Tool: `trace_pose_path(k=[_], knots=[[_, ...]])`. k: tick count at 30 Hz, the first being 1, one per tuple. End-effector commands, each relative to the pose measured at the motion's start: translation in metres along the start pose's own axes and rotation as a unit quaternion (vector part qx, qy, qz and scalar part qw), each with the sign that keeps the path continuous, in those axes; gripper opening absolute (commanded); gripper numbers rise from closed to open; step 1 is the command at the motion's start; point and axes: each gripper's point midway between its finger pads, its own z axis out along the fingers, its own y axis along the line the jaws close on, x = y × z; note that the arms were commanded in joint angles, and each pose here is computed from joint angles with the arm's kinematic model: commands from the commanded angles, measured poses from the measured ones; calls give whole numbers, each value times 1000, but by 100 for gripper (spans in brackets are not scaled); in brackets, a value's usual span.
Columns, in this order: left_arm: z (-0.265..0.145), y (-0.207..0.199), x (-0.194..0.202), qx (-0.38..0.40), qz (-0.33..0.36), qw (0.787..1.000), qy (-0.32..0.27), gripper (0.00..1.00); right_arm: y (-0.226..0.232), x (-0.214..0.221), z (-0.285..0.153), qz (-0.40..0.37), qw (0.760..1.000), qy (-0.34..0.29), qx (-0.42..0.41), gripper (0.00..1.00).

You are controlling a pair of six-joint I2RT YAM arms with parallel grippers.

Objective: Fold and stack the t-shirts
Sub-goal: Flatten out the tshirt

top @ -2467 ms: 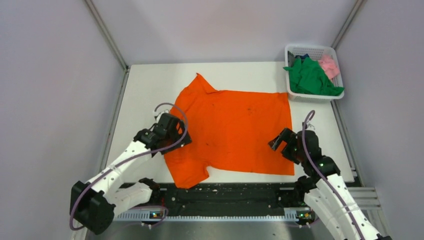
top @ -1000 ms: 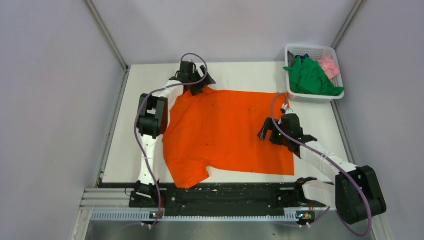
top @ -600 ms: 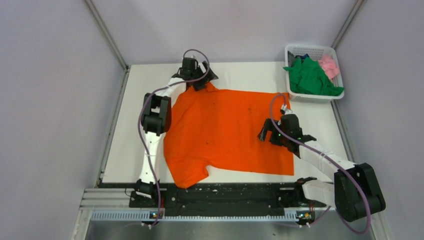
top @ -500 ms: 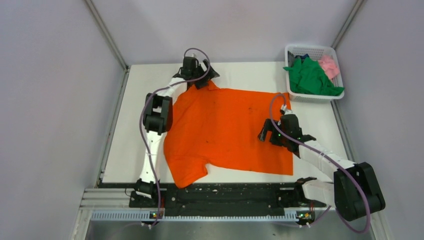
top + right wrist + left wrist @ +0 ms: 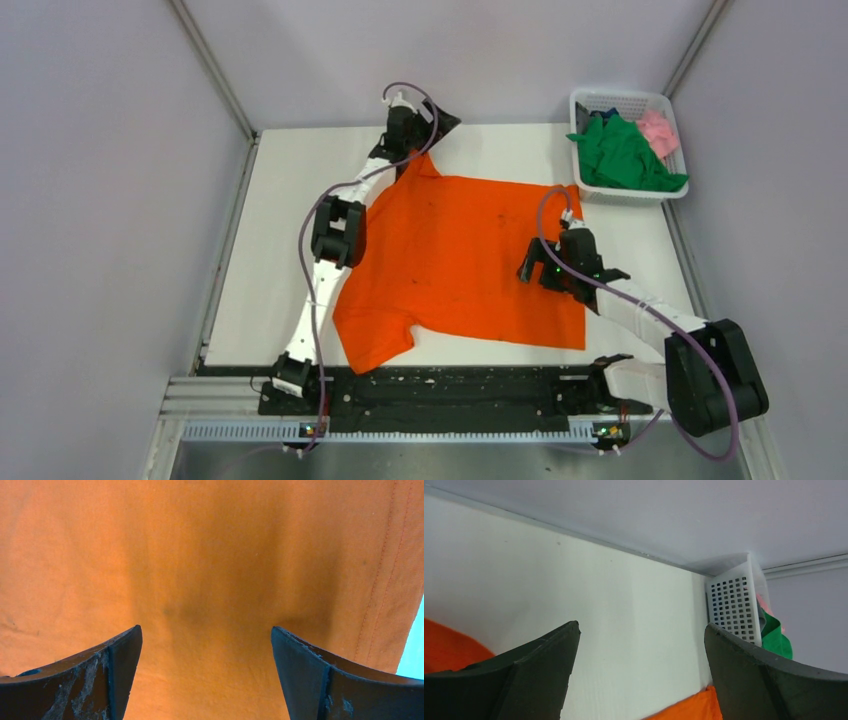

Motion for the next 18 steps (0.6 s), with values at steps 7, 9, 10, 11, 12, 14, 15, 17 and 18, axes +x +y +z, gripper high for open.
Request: trace_pose_path(k=[7, 9, 10, 11, 12, 14, 15, 17, 18], knots=[[-45, -79, -31, -20, 120, 992, -31, 99, -1, -2, 3, -7, 1000, -2, 7, 99], [-67, -72, -32, -52, 123, 990, -34, 99, -1, 0, 4, -7, 1000, 1, 9, 99], [-77, -57, -24, -72, 118, 990, -30, 99, -2, 1, 5, -7, 1000, 3, 9, 99], [-85, -51, -19, -80, 115, 990, -29, 99, -2, 2, 5, -7, 1000, 4, 10, 99], [-93, -48, -17, -87, 110, 990, -29, 99, -3, 2, 6, -7, 1000, 6, 11, 99], [-104, -36, -7, -105, 101, 989, -18, 99, 0, 4, 6, -7, 1000, 12, 4, 99], [-108, -31, -3, -113, 97, 989, -13, 99, 0, 6, 7, -7, 1000, 16, 2, 99], [-112, -20, 5, -128, 92, 987, -4, 99, 0, 8, 8, -6, 1000, 21, 2, 99], [-111, -13, 8, -136, 89, 987, 0, 99, 0, 9, 9, -6, 1000, 22, 3, 99]])
